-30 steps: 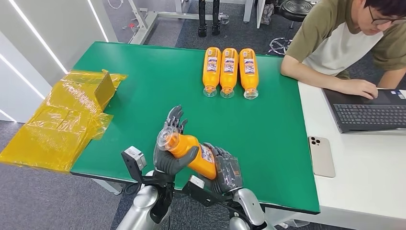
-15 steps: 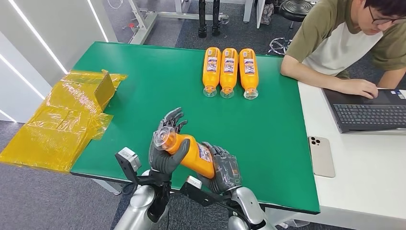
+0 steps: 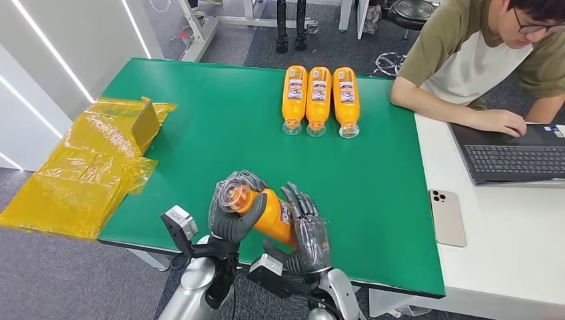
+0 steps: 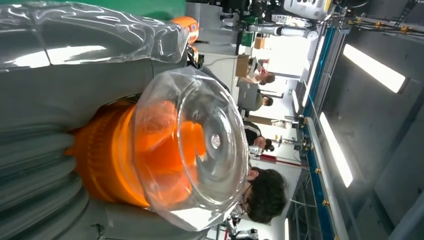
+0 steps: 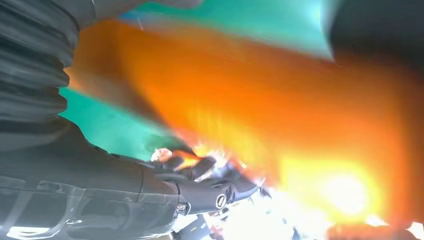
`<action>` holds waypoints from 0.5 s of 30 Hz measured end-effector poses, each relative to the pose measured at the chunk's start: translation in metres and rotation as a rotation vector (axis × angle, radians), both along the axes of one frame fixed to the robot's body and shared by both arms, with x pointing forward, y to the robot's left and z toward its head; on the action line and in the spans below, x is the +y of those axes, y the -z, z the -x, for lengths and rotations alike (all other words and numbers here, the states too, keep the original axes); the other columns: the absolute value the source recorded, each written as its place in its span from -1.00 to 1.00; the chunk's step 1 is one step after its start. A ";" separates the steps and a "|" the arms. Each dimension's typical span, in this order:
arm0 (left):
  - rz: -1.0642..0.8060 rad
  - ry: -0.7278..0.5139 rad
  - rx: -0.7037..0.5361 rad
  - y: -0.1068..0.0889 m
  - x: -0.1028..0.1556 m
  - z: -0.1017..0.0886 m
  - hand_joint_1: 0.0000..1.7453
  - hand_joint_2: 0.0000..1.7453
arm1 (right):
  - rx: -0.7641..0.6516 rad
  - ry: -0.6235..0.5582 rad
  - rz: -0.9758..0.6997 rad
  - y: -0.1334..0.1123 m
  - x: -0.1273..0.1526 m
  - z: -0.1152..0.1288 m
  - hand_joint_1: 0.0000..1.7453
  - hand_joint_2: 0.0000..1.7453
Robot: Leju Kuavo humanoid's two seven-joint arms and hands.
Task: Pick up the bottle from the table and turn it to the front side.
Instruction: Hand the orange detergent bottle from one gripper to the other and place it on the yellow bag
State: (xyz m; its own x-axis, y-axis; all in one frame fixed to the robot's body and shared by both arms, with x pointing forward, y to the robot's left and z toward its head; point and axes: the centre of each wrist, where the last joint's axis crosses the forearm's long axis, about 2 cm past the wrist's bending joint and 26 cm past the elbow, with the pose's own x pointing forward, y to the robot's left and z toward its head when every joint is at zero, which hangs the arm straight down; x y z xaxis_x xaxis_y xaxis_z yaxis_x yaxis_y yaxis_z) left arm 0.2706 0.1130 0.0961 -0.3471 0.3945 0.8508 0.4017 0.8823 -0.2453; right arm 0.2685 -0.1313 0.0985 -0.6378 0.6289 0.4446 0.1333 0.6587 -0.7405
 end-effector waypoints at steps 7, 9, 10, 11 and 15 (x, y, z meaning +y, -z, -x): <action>-0.071 -0.056 -0.006 0.001 0.005 -0.001 1.00 1.00 | -0.127 -0.032 -0.257 -0.017 0.002 0.012 -1.00 1.00; -0.129 -0.080 -0.020 0.000 0.008 -0.003 1.00 1.00 | -0.170 -0.048 -0.289 -0.023 0.002 0.013 -1.00 1.00; -0.169 -0.102 -0.035 -0.002 0.010 -0.004 1.00 1.00 | -0.193 -0.055 -0.306 -0.026 0.001 0.014 -1.00 1.00; -0.214 -0.133 -0.054 -0.004 0.012 -0.005 1.00 1.00 | -0.213 -0.060 -0.323 -0.029 0.000 0.015 -1.00 1.00; -0.425 -0.335 -0.165 -0.018 0.028 -0.015 1.00 1.00 | -0.267 -0.064 -0.401 -0.041 -0.002 0.019 -1.00 1.00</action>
